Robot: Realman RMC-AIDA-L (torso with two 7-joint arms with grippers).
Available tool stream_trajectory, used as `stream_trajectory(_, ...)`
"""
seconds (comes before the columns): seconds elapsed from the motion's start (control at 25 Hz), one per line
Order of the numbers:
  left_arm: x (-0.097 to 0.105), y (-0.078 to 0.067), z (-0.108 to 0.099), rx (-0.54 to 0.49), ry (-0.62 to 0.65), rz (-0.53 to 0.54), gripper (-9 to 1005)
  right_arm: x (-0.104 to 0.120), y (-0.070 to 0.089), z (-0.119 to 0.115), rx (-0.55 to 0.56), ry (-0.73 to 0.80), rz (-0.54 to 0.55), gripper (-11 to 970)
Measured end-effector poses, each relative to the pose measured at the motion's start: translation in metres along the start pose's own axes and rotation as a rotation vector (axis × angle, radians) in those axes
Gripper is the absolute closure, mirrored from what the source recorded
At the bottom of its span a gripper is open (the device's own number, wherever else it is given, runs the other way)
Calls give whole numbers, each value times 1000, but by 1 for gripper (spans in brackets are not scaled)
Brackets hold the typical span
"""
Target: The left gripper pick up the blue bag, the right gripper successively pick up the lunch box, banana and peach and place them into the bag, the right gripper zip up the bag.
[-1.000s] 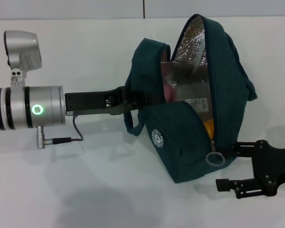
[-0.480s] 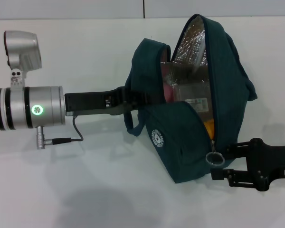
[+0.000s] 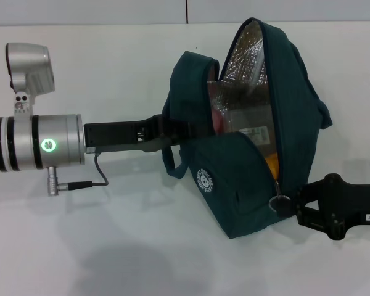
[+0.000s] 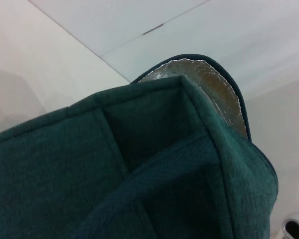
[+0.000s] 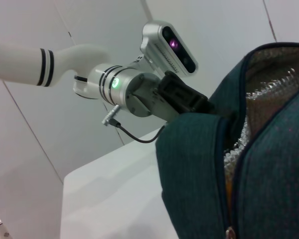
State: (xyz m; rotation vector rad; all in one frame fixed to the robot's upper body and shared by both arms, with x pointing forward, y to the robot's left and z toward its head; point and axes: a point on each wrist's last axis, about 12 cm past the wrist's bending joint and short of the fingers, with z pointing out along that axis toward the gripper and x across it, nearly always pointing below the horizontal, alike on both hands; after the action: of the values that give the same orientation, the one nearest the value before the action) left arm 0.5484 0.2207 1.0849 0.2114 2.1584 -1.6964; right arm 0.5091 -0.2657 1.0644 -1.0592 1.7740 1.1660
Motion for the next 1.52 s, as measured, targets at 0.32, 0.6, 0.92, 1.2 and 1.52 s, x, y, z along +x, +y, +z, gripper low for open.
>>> stream_trajectory(0.32, 1, 0, 0, 0, 0, 0, 933, 1, -1, 2, 4, 0, 3, 906)
stream_trajectory(0.6, 3, 2, -2, -1, -5, 42, 933, -2, -1, 1, -5, -3, -9, 945)
stream_trajectory(0.92, 9, 2, -7, 15, 1, 90, 932, -11, 0, -8, -20, 10, -47, 942)
stream_trajectory(1.2, 11, 2, -15, 30, -42, 109, 602, -17, 0, -19, -17, 27, -67, 939)
stream_trajectory(1.52, 6, 3, -27, 17, -73, 148, 471, -20, -1, -30, -4, 41, -82, 936)
